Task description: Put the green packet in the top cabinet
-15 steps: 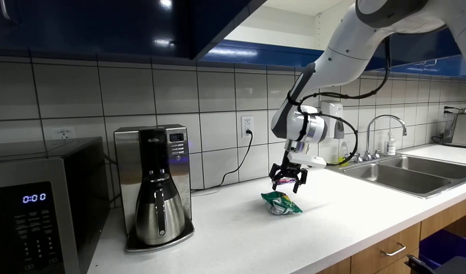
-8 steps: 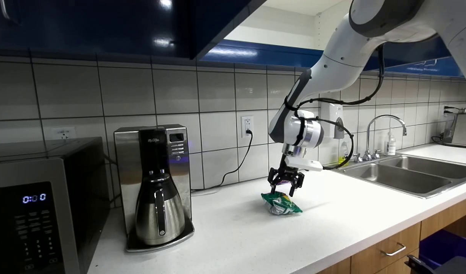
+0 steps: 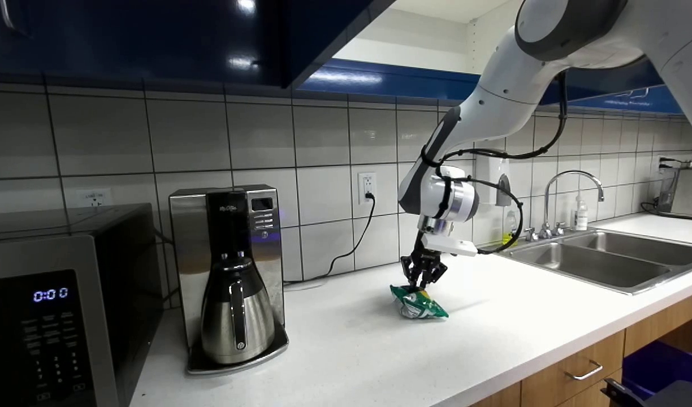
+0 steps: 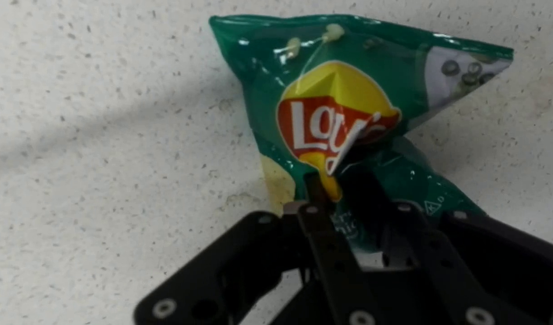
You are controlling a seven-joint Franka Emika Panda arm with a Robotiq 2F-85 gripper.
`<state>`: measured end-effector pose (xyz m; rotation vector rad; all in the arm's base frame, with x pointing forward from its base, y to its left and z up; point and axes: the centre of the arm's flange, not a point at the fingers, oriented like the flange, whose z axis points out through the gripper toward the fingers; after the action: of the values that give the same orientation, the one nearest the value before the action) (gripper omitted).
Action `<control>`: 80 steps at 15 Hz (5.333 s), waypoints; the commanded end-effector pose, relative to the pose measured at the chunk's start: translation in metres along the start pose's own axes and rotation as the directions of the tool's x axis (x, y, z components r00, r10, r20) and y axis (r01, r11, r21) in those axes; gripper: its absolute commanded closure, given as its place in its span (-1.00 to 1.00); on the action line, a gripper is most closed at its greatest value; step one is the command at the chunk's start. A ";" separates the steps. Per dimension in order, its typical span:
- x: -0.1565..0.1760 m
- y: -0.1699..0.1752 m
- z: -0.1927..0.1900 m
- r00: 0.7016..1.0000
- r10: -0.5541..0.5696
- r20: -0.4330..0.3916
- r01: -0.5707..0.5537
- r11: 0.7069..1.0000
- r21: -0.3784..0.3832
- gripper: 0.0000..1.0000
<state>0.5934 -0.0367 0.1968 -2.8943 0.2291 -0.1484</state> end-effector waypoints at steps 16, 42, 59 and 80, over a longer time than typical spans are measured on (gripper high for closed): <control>-0.005 0.009 -0.031 1.000 -0.006 -0.019 0.006 1.000 -0.022 1.00; -0.157 -0.001 -0.304 0.989 -0.145 -0.016 0.142 0.979 -0.146 1.00; -0.183 -0.120 -0.572 0.866 -0.275 -0.418 0.234 0.961 -0.149 1.00; -0.043 -0.174 -0.652 0.765 -0.204 -0.610 0.151 0.979 -0.139 1.00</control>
<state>0.4705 -0.0111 0.8495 -2.8341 0.0164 -1.1317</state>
